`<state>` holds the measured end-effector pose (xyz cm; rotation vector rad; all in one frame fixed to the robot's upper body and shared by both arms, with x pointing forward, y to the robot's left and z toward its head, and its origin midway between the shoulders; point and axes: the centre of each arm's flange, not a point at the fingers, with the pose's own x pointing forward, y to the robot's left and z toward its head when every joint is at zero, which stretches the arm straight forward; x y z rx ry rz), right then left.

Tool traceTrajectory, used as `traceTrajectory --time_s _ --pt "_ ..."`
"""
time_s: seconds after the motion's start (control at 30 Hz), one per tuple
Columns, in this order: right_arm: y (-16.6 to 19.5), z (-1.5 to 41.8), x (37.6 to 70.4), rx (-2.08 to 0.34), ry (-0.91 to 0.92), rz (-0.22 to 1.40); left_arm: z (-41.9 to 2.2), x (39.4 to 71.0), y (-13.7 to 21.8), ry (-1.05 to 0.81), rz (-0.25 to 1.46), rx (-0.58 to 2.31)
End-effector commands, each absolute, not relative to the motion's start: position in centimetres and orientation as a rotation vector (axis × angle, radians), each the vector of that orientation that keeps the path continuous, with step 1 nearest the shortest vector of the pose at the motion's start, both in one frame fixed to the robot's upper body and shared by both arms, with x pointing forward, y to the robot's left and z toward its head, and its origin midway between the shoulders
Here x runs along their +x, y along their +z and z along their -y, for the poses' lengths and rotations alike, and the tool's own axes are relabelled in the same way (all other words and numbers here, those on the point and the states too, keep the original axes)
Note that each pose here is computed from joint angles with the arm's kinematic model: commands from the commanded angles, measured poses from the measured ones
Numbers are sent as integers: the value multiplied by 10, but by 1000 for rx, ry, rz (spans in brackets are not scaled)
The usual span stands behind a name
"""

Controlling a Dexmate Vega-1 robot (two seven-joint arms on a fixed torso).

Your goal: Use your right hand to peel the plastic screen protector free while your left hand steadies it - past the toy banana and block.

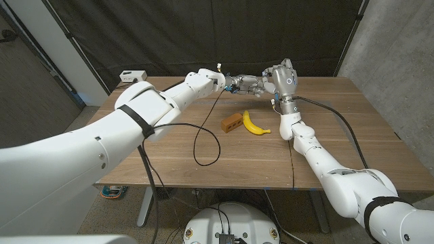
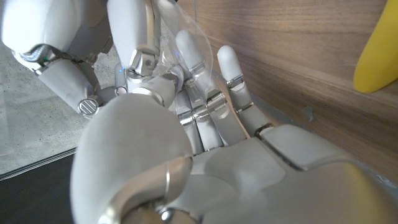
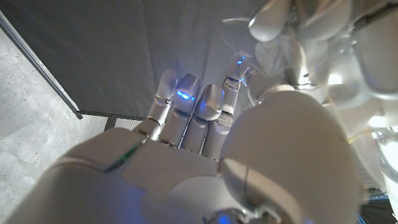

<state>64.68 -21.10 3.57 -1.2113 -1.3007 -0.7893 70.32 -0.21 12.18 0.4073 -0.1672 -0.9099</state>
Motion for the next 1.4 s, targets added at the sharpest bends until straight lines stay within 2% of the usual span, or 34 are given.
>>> traceTrajectory --time_s 0.03,0.73,1.17,1.4 --pt "28 224 637 -1217 -827 1300 2 701 122 -938 169 399" --pt "16 241 623 -1214 -869 1295 0 706 125 -877 177 388" --pt "19 236 615 -813 -732 1343 -4 709 132 -810 217 485" --pt "19 233 620 -860 -692 1350 -4 707 134 -835 218 473"
